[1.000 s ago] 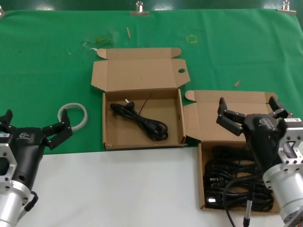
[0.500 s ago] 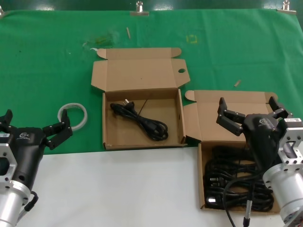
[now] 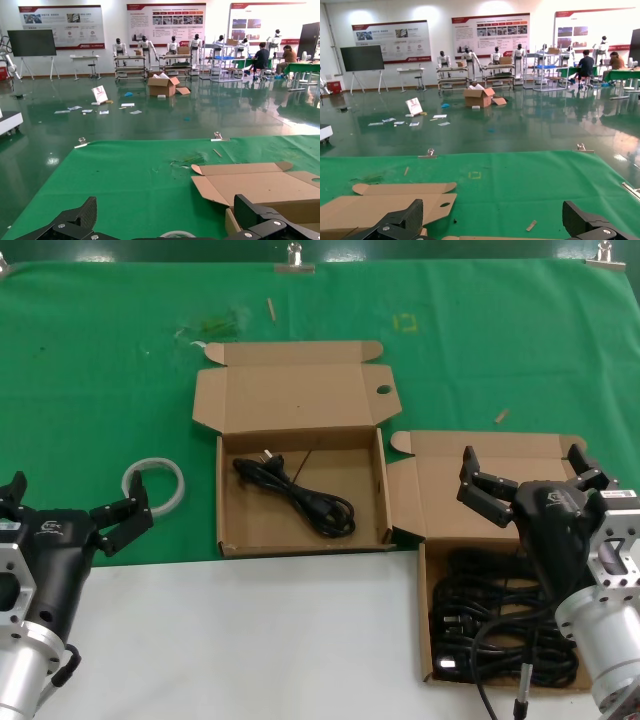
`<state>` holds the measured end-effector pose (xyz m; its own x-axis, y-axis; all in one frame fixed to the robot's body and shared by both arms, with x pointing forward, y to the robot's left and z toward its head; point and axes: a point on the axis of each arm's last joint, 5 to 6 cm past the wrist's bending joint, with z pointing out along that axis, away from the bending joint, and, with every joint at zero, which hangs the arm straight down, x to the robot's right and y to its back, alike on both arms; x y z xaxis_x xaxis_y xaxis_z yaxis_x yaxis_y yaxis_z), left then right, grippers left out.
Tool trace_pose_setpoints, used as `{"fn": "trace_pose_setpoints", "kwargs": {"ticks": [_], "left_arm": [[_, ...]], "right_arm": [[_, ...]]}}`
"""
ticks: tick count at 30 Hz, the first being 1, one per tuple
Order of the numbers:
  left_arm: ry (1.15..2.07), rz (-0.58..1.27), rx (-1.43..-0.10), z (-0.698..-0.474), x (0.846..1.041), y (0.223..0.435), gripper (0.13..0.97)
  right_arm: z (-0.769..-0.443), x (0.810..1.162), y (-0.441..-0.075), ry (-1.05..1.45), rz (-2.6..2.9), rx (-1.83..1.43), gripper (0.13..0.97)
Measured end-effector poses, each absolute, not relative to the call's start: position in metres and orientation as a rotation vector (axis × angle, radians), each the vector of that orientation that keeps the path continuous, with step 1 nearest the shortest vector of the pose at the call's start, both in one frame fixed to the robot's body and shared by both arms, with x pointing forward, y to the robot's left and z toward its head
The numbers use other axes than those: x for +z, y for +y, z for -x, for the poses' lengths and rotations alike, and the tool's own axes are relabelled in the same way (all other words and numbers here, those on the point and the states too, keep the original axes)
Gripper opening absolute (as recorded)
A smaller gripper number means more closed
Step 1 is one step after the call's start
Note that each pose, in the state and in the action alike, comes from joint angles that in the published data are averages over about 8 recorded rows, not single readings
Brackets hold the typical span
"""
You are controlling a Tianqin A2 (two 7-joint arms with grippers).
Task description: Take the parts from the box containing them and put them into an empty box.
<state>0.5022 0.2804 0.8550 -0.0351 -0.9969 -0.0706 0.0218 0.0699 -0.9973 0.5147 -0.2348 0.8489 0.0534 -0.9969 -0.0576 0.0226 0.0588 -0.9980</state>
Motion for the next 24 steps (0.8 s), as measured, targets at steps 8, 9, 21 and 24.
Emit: {"fn": "trace_pose_setpoints", "kwargs": {"ticks": [8,9,21,24], "left_arm": [[1.253,1.125,-1.193,-0.5022,0.855,0.2804,0.965],[1.253,1.125,-1.193,-0.5022,0.855,0.2804,0.965],[1.253,1.125,-1.193,-0.5022,0.855,0.2804,0.965],[1.253,1.125,-1.193,-0.5022,0.855,0.2804,0.965]], "right_arm": [[-0.5147,0.8489,-0.2348,1.18,1.173,-1.139,0.966],[-0.5147,0.8489,-0.2348,1.18,1.173,-1.139,0.966],[-0.5147,0.8489,-0.2348,1.18,1.173,-1.139,0.966],[-0.5147,0.8489,-0.2348,1.18,1.173,-1.139,0.966]]}}
